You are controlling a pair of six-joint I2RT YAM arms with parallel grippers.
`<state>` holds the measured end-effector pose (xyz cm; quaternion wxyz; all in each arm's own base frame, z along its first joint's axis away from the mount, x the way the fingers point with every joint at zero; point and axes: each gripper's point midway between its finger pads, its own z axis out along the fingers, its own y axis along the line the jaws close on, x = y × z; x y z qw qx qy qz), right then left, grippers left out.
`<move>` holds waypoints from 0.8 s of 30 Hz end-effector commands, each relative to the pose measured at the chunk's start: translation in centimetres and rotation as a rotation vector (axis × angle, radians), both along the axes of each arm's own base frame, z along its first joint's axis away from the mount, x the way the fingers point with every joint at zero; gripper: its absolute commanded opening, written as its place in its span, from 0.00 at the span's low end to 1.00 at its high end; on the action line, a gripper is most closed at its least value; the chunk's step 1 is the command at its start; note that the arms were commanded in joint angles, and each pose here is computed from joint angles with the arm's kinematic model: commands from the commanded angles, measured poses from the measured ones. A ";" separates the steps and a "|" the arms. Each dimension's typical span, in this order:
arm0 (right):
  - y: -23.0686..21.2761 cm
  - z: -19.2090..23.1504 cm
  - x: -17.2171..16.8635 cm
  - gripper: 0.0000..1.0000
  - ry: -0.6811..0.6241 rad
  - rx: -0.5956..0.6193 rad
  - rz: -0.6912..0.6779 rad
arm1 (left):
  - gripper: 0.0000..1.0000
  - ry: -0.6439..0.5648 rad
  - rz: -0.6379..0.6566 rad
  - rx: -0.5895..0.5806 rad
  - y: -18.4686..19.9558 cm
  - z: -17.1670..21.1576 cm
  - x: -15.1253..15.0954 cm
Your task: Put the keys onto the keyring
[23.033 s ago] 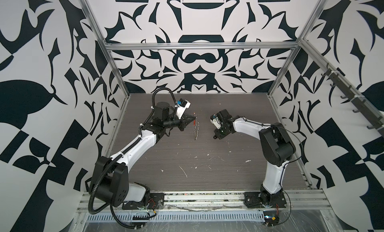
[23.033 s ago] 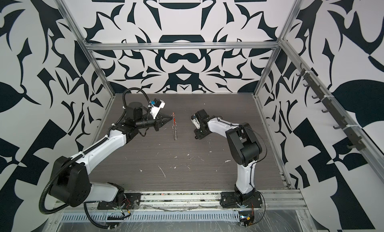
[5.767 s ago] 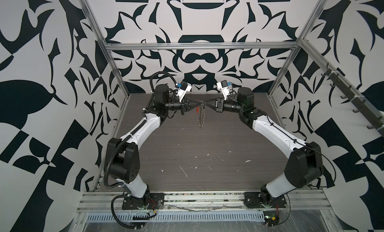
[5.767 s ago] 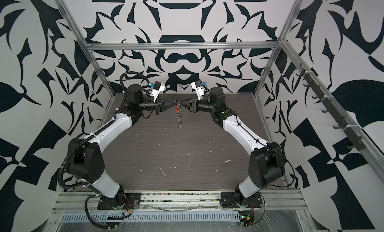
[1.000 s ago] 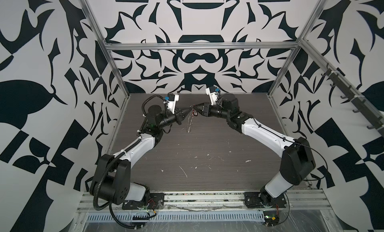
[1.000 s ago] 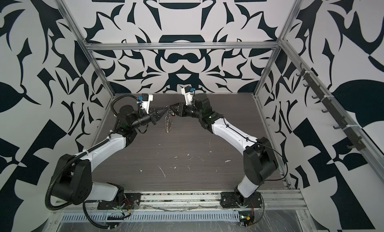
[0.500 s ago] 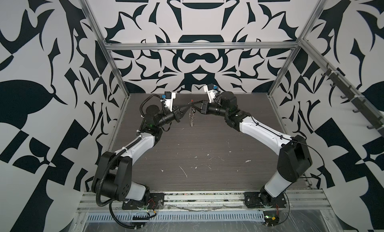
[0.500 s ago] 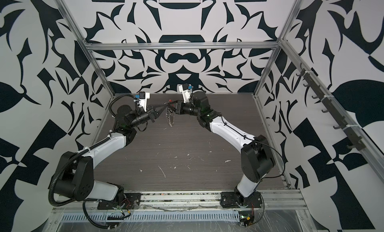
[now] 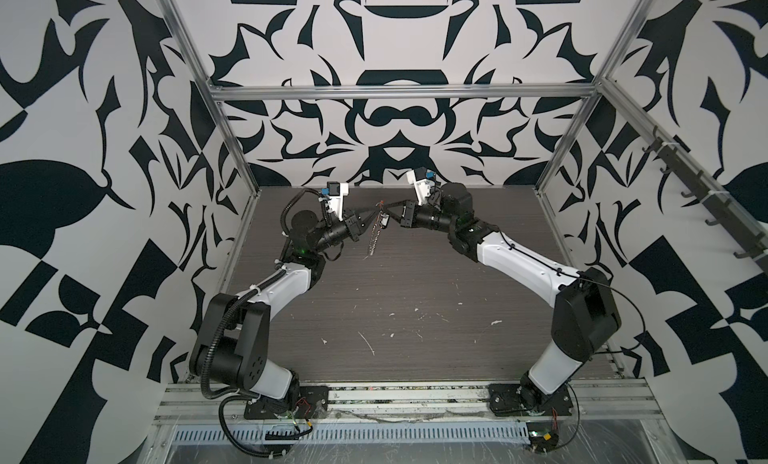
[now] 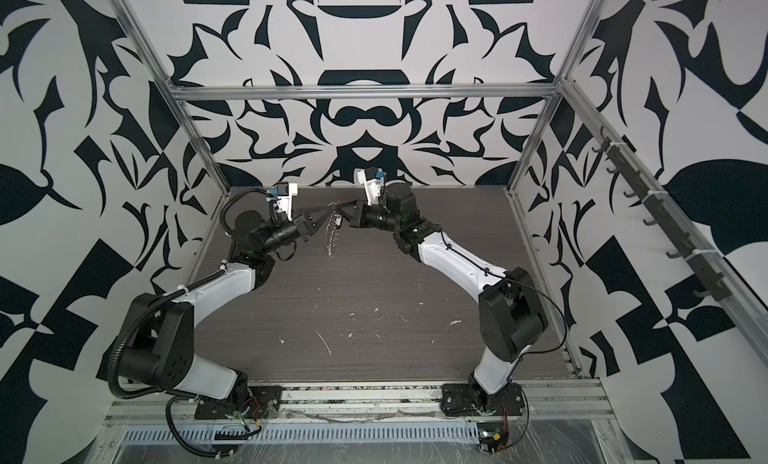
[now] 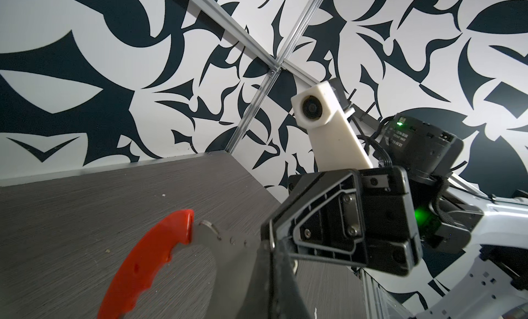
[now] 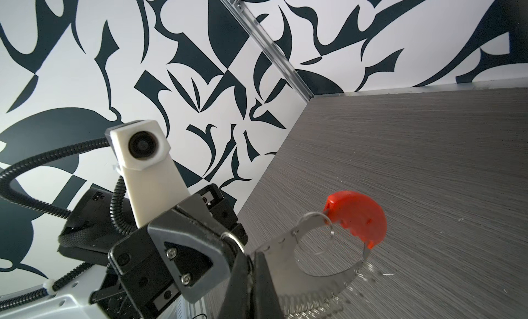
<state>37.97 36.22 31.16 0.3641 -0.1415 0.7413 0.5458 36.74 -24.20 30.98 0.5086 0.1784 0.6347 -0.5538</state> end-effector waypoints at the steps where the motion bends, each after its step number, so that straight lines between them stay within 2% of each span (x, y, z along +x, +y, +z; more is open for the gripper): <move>1: 0.2 5.6 -1.8 0.00 -0.141 0.038 0.020 | 0.19 -0.027 -0.078 0.016 -1.1 0.4 -0.9; 4: -0.1 5.0 -1.9 0.00 -0.166 -0.060 0.007 | 0.30 -0.029 -0.072 0.077 -1.1 -0.6 -0.9; 6: -0.2 4.6 -2.1 0.00 -0.183 -0.115 0.009 | 0.33 -0.038 -0.066 0.132 -1.0 -1.3 -0.9; 10: -0.9 3.4 -2.2 0.00 -0.205 -0.216 0.004 | 0.34 -0.082 -0.081 0.265 -0.9 -2.4 -1.5; 18: -2.5 1.2 -2.6 0.00 -0.306 -0.438 0.033 | 0.33 -0.304 -0.214 0.509 -0.6 -3.2 -4.1; 24: -2.8 1.3 -3.2 0.00 -0.363 -0.473 0.062 | 0.33 -0.311 -0.237 0.546 1.2 -1.0 -2.9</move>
